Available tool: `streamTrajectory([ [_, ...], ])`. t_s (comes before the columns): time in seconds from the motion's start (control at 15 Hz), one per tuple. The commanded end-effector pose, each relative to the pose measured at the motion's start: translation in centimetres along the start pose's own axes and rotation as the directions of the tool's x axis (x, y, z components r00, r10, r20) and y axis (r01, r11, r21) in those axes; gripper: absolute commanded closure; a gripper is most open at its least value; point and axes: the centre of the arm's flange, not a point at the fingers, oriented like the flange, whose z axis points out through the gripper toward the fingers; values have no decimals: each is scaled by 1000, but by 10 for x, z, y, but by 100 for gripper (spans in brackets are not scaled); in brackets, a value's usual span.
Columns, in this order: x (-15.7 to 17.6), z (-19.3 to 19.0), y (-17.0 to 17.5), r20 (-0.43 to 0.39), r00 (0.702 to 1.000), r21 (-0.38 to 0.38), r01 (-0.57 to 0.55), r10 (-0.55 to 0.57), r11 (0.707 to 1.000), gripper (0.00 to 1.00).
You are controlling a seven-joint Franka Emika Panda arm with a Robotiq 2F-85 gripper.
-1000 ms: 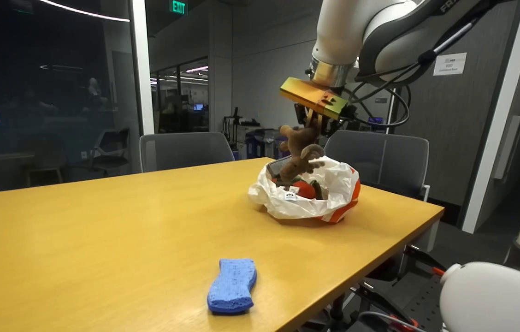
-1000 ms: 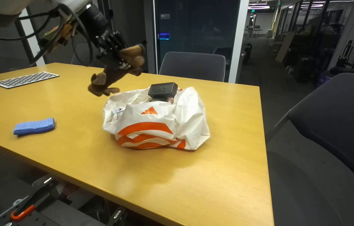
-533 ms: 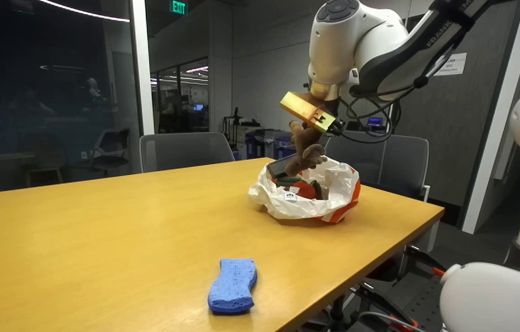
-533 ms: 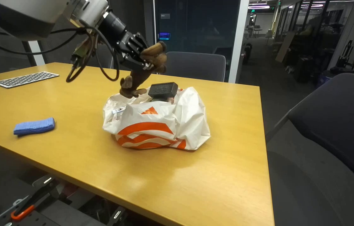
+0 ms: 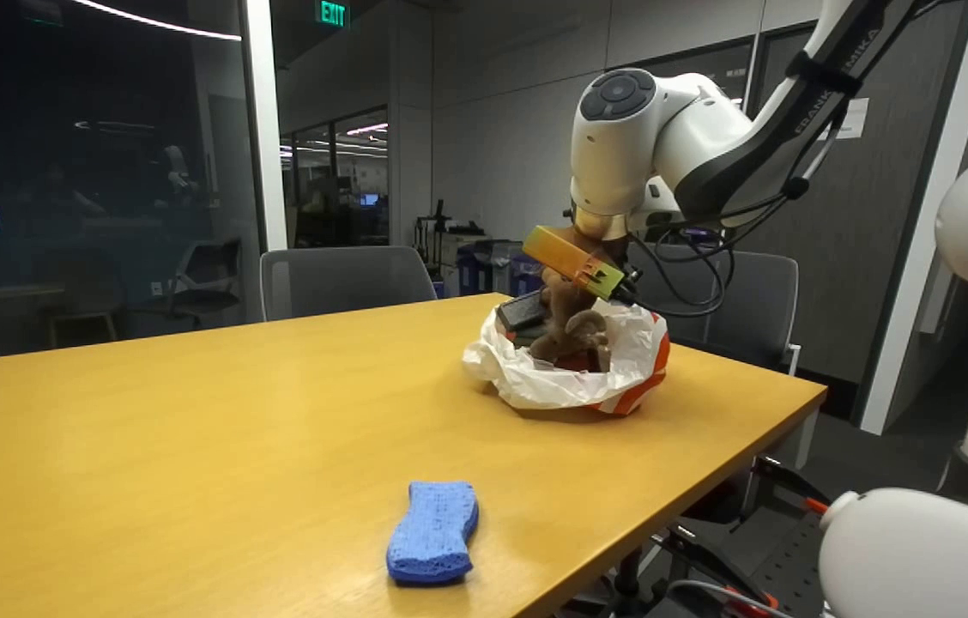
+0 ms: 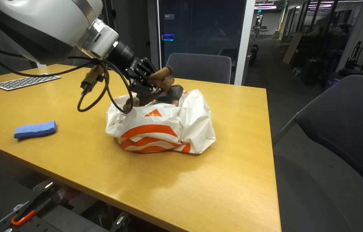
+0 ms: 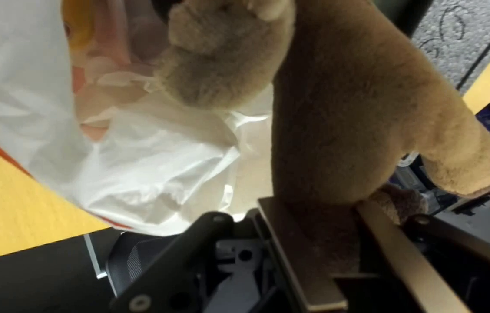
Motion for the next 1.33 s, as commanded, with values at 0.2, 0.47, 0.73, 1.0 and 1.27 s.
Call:
streamTrajectory([
  [0.2, -2, 23, 6, 64, 998, -1, 27, -27, 1000, 33],
  [0.47, -2, -1, 15, 126, 992, 3, 30, -30, 1000, 1],
  [0.73, -11, -16, 25, 58, 996, 6, 74, -74, 997, 0],
  [1.0, -15, -54, 40, 13, 997, 58, 79, -80, 995, 0],
  [1.27, -25, -99, 52, 94, 983, 208, 138, -160, 968, 0],
])
